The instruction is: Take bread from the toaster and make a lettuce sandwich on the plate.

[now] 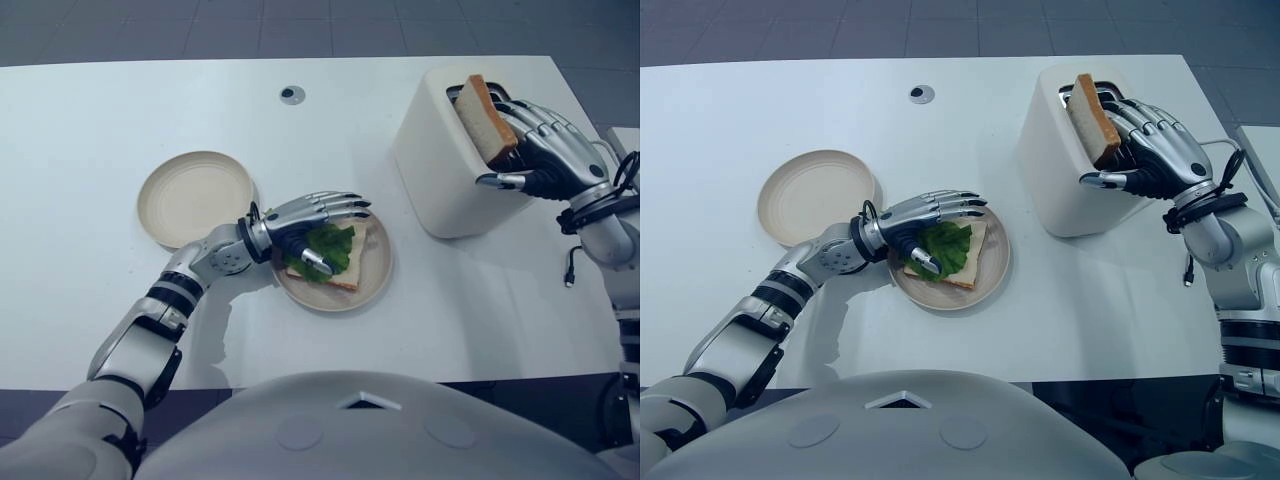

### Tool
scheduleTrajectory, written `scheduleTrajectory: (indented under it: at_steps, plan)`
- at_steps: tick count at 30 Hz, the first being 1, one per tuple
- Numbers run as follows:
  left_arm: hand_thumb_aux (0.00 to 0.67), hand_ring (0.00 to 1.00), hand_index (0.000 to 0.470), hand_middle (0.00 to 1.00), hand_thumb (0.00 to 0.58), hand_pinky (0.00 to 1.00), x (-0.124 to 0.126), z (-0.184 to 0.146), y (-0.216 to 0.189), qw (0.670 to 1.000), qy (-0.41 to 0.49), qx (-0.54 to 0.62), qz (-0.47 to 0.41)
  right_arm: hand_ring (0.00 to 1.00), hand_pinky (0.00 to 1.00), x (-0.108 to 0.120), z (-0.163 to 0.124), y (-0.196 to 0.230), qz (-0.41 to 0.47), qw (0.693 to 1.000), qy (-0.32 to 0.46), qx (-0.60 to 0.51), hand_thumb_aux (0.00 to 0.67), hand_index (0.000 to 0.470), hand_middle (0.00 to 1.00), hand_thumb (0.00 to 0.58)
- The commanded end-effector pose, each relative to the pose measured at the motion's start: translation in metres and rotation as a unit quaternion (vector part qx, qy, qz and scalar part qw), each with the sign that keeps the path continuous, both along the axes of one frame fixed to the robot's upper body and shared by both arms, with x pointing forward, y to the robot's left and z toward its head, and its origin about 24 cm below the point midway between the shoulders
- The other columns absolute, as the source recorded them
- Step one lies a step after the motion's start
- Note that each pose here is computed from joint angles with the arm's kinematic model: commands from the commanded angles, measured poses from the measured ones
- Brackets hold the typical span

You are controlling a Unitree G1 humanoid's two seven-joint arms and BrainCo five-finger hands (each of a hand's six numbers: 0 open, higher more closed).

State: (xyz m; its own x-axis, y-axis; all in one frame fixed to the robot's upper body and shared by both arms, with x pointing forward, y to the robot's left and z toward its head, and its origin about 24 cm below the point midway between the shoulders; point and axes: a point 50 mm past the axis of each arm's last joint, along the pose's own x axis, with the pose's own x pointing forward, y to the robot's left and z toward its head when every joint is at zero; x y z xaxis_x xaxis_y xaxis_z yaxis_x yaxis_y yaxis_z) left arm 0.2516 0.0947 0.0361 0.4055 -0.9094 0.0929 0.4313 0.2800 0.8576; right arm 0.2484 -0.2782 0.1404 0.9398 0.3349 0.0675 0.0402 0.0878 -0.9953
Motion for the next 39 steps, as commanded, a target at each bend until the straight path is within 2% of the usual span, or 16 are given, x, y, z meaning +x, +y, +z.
scheduleTrajectory:
  at_steps: [1,2,3,4,5,6,7,10,12,14,15,24,30,32,35,39]
  plan:
    - [0.000,0.00,0.000,0.00,0.000,0.00,0.003,-0.001,0.002,1.000,0.000,0.010,0.004,0.00,0.00,0.006,-0.003,0.008,0.008,1.000,0.002,-0.004,0.000,0.000,0.00,0.000]
    - [0.000,0.00,0.000,0.00,0.000,0.00,0.003,-0.001,0.002,1.000,0.000,0.009,0.004,0.00,0.00,0.009,-0.002,0.008,0.003,1.000,-0.004,-0.003,0.000,0.000,0.00,0.000]
    - [0.000,0.00,0.000,0.00,0.000,0.00,0.004,-0.001,0.001,1.000,-0.001,0.006,0.007,0.00,0.00,0.012,-0.001,0.009,-0.002,1.000,-0.008,-0.003,0.039,0.028,0.00,0.066]
    - [0.000,0.00,0.000,0.00,0.000,0.00,0.005,0.000,0.001,1.000,-0.004,0.004,0.010,0.00,0.00,0.014,-0.001,0.009,-0.006,1.000,-0.014,-0.005,0.129,0.090,0.00,0.201]
    - [0.000,0.00,0.000,0.00,0.000,0.00,0.006,0.001,0.000,1.000,-0.006,0.002,0.012,0.00,0.00,0.016,-0.001,0.009,-0.009,1.000,-0.020,-0.006,0.349,0.245,0.00,0.447]
    - [0.000,0.00,0.000,0.00,0.000,0.00,0.007,0.002,0.000,1.000,-0.008,-0.001,0.013,0.02,0.02,0.018,0.000,0.009,-0.012,1.000,-0.025,-0.006,0.455,0.319,0.02,0.520]
    - [0.000,0.00,0.000,0.00,0.000,0.00,0.007,0.002,0.000,1.000,-0.010,-0.002,0.014,0.09,0.09,0.019,0.001,0.010,-0.013,0.999,-0.032,-0.003,0.644,0.452,0.09,0.579]
    - [0.000,0.00,0.000,0.00,0.000,0.00,0.007,0.002,0.000,1.000,-0.011,-0.004,0.015,0.25,0.25,0.021,0.004,0.010,-0.021,0.998,-0.051,0.014,0.670,0.470,0.25,0.580]
    - [0.000,0.00,0.000,0.00,0.000,0.00,0.008,0.002,0.000,1.000,-0.011,-0.005,0.015,0.47,0.47,0.022,0.004,0.011,-0.017,0.998,-0.049,0.039,0.670,0.470,0.47,0.580]
    - [0.000,0.00,0.000,0.00,0.000,0.00,0.009,0.002,0.000,1.000,-0.012,-0.006,0.016,0.86,0.86,0.023,0.004,0.012,-0.014,0.996,-0.050,0.066,0.670,0.470,0.86,0.580]
    - [0.000,0.00,0.000,0.00,0.000,0.00,0.009,0.003,0.000,1.000,-0.013,-0.007,0.017,1.00,1.00,0.023,0.008,0.012,-0.013,0.995,-0.061,0.084,0.670,0.470,1.00,0.580]
    - [0.000,0.00,0.000,0.00,0.000,0.00,0.023,0.015,0.026,0.997,-0.033,-0.028,0.069,1.00,1.00,0.015,0.053,0.004,0.008,0.947,-0.188,0.260,0.670,0.470,1.00,0.580]
    - [0.000,0.00,0.000,0.00,0.000,0.00,0.026,0.036,0.047,0.989,-0.062,-0.099,0.091,1.00,1.00,0.001,0.070,0.002,0.053,0.908,-0.215,0.357,0.670,0.470,1.00,0.580]
    - [0.000,0.00,0.000,0.00,0.000,0.00,0.024,0.044,0.055,0.985,-0.063,-0.134,0.089,1.00,1.00,-0.006,0.072,0.013,0.108,0.892,-0.190,0.396,0.670,0.470,1.00,0.580]
    - [0.000,0.00,0.000,0.00,0.000,0.00,0.021,0.060,0.070,0.967,-0.063,-0.231,0.089,1.00,1.00,-0.016,0.066,0.040,0.212,0.854,-0.099,0.465,0.670,0.470,1.00,0.580]
    - [0.000,0.00,0.000,0.00,0.000,0.00,0.021,0.075,0.086,0.944,-0.053,-0.311,0.092,1.00,1.00,-0.029,0.023,0.091,0.301,0.780,0.088,0.541,0.670,0.470,1.00,0.580]
